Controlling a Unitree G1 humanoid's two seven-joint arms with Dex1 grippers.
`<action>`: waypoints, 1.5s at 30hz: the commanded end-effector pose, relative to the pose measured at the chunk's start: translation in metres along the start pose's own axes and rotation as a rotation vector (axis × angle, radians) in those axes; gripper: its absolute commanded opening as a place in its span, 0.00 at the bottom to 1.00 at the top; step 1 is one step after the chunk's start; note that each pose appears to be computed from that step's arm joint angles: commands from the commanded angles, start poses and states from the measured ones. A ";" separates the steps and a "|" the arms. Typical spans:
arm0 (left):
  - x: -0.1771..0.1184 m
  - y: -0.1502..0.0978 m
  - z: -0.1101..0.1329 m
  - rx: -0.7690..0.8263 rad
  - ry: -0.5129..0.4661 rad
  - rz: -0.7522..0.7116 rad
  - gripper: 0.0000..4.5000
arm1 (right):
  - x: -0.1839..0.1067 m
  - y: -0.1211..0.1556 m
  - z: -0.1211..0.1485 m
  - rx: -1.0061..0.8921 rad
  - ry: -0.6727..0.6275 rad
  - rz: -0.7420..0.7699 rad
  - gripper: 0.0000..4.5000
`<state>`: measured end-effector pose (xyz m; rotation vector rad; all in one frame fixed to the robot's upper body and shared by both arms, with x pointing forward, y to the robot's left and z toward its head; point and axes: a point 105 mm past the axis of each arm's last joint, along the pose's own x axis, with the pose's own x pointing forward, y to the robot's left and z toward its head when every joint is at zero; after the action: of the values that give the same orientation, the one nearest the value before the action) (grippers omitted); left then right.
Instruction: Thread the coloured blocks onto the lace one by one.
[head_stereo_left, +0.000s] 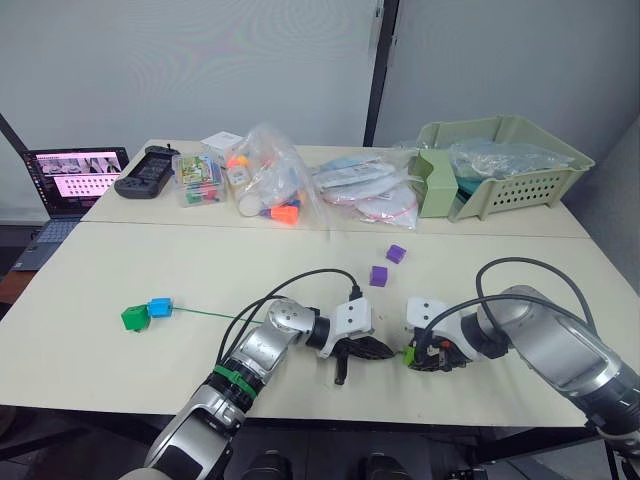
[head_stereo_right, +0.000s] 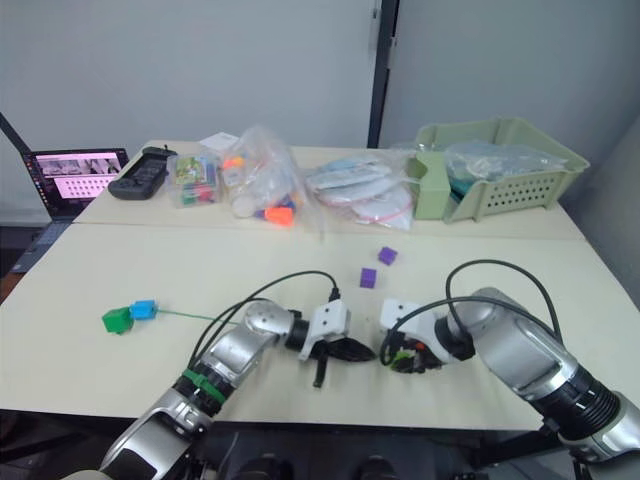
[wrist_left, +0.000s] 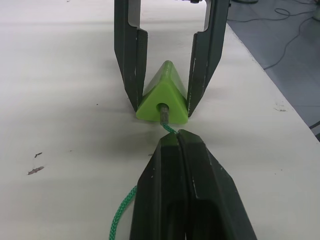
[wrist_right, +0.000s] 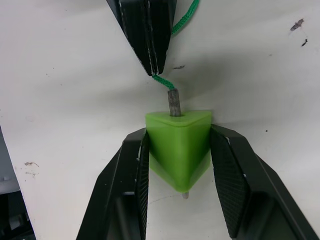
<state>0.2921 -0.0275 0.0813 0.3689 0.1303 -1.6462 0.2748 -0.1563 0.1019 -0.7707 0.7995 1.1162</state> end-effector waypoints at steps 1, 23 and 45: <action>0.009 0.003 0.014 0.054 -0.025 -0.008 0.00 | 0.005 0.005 -0.004 0.014 0.012 0.027 0.28; -0.001 0.012 0.028 0.046 -0.064 0.000 0.78 | 0.006 0.005 0.000 0.014 0.006 0.022 0.28; 0.020 0.003 0.029 0.106 -0.041 -0.069 1.00 | -0.066 0.016 -0.009 0.101 -0.083 -0.116 0.99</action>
<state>0.2887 -0.0466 0.0936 0.3798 0.0768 -1.7196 0.2456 -0.1915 0.1434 -0.6711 0.7576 1.0082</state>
